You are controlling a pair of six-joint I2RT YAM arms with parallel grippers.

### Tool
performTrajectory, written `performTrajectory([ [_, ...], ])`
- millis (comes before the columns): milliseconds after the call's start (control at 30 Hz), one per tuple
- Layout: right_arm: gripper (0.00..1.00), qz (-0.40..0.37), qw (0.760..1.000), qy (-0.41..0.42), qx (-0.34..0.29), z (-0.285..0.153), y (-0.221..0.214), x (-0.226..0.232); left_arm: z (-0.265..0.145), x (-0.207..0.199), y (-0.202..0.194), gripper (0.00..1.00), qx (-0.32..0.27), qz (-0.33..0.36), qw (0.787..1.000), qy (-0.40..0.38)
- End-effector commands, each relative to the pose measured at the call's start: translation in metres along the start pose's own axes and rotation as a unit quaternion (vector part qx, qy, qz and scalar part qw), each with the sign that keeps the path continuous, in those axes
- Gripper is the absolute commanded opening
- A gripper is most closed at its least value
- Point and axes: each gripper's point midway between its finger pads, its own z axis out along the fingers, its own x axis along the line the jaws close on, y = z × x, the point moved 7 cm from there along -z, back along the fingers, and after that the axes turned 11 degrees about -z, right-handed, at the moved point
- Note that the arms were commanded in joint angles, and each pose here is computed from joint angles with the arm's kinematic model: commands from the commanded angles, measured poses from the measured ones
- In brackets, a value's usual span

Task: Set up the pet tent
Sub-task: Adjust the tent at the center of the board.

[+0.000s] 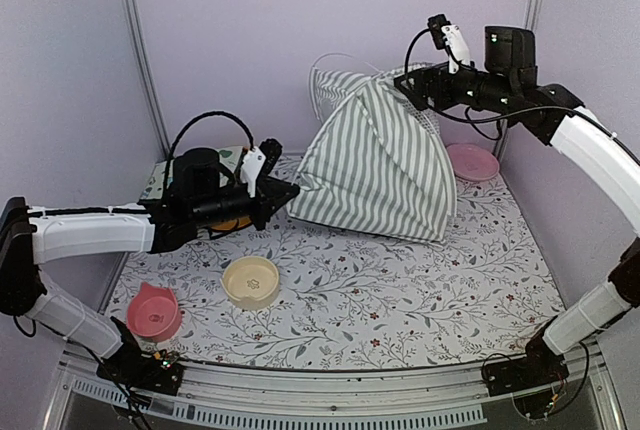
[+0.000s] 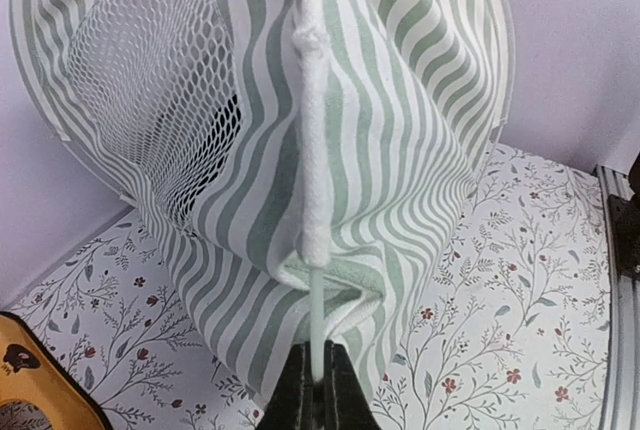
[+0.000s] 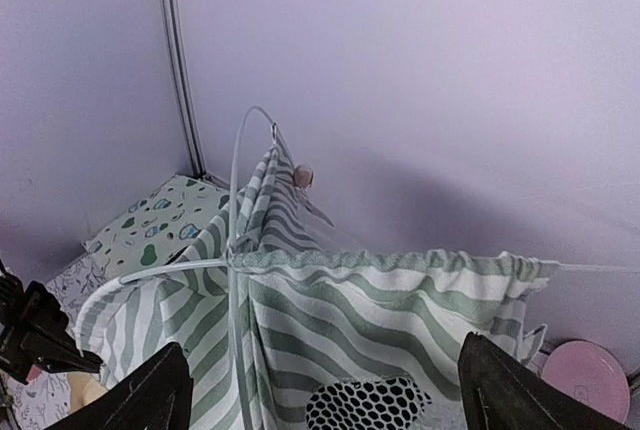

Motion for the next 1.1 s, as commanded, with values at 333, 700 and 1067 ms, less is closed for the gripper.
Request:
performTrajectory([
  [333,0.41,-0.030,0.999,-0.009,0.036,0.044,-0.005,-0.015,-0.010,-0.005,0.018,0.00,-0.031,0.018,0.999,-0.019],
  [700,0.00,0.203,0.970,-0.122,0.047,0.017,-0.053,-0.157,-0.036,-0.006,0.026,0.00,-0.073,0.018,0.997,0.010],
  [1067,0.28,0.181,0.983,-0.042,0.012,0.000,-0.035,-0.127,-0.056,-0.007,0.043,0.00,-0.096,0.038,0.994,0.024],
])
